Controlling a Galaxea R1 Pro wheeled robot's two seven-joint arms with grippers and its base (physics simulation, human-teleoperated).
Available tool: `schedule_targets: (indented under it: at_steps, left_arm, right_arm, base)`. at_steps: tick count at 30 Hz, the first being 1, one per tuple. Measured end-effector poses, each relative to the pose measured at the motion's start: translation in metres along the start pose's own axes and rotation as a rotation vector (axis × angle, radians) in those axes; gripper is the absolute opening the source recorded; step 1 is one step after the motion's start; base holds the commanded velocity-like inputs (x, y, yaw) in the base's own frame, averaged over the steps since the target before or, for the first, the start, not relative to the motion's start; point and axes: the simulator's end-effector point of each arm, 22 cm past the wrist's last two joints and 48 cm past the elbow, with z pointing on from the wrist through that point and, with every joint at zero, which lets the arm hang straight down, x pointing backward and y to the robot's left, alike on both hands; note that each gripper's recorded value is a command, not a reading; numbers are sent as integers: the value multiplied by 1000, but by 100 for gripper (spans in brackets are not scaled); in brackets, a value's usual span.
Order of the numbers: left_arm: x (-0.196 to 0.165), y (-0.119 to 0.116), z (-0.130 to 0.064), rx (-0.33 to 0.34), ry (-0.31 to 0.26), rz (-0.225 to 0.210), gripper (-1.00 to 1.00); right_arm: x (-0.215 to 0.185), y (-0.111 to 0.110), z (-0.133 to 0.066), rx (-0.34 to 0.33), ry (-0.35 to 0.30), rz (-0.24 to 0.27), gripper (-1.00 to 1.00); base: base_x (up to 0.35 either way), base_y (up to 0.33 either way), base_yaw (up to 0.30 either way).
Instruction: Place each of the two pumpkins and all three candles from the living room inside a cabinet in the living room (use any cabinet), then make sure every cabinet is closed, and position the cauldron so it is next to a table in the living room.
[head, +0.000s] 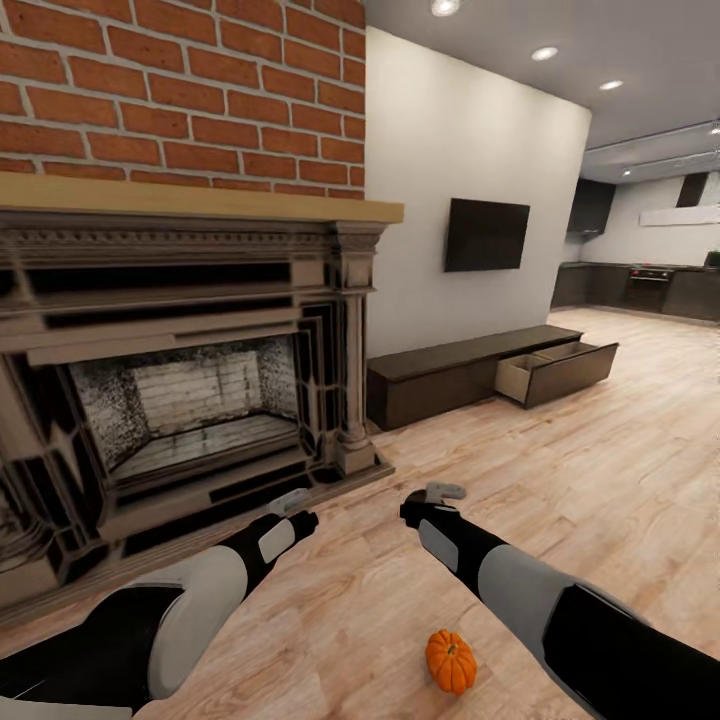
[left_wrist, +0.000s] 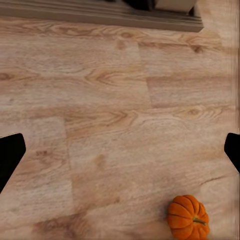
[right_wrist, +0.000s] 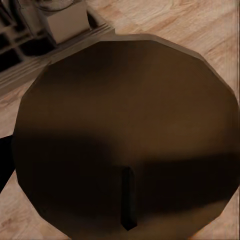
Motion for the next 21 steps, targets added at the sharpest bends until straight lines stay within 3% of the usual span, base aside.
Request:
schedule_targets:
  at_steps: [21]
  left_arm:
    - [1,-2,-1,3,1,1,100]
  right_arm:
    - [2,0,0,1,1,-9,-100]
  base:
    - [0,-287,-15]
